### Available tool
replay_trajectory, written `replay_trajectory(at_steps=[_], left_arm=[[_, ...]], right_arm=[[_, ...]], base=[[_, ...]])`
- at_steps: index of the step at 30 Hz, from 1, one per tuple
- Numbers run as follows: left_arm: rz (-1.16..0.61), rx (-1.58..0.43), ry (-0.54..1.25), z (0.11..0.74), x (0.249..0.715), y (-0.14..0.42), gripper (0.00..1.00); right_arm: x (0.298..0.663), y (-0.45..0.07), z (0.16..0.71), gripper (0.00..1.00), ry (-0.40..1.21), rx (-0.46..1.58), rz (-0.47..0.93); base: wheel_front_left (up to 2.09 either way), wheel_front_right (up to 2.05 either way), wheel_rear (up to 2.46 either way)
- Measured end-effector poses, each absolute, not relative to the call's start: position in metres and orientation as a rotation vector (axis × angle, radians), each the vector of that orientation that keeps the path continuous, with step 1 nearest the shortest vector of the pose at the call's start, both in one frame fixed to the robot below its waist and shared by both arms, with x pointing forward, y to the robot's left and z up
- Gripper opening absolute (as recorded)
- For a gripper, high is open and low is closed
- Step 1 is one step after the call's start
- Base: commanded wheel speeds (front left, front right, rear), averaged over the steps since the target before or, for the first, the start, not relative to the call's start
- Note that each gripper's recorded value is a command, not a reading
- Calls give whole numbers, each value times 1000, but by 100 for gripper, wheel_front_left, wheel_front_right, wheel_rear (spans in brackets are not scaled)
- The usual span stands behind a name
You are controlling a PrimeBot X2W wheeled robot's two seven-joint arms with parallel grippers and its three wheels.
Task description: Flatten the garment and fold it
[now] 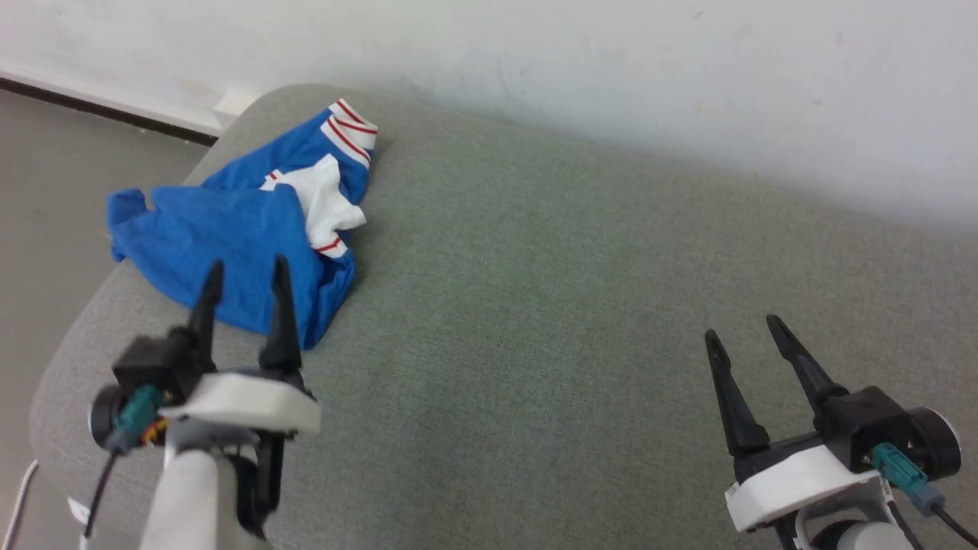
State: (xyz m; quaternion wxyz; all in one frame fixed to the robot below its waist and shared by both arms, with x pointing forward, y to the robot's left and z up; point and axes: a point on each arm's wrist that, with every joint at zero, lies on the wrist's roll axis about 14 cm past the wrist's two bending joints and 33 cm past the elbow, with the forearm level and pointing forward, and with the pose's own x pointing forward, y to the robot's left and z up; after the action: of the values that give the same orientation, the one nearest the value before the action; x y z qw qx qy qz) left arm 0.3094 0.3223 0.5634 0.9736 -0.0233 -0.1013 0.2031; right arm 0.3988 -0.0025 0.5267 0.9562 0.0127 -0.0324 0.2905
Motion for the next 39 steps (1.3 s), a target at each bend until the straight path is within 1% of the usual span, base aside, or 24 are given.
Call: replay_trajectory(at_steps=[6, 12, 15, 19, 24, 28, 32, 35, 39], left_arm=[[429, -35, -267, 589, 341, 347, 100], [419, -18, -229, 591, 381, 371, 100], [422, 10, -163, 588, 403, 388, 100], [451, 20, 4, 565, 424, 416, 100], [487, -23, 273, 511, 439, 437, 100], [483, -97, 502, 459, 444, 432, 100], [471, -183, 681, 417, 447, 421, 100], [478, -236, 808, 389, 441, 417, 100], [484, -257, 886, 380, 443, 421, 100]], right_arm=[[409, 1, 522, 100, -62, 22, 592], [421, -13, 508, 100, -29, 31, 548], [430, -18, 504, 100, -26, 34, 530], [442, -24, 497, 100, -21, 36, 507], [455, -31, 479, 100, 14, 40, 480], [461, -36, 460, 100, 54, 62, 465], [471, -39, 447, 100, 73, 70, 450], [478, -40, 439, 100, 83, 72, 444], [482, -45, 430, 100, 100, 79, 431]], base=[[0, 0, 0], [0, 0, 0], [0, 0, 0], [0, 0, 0], [0, 0, 0], [0, 0, 0], [0, 0, 0], [0, 0, 0], [0, 0, 0]])
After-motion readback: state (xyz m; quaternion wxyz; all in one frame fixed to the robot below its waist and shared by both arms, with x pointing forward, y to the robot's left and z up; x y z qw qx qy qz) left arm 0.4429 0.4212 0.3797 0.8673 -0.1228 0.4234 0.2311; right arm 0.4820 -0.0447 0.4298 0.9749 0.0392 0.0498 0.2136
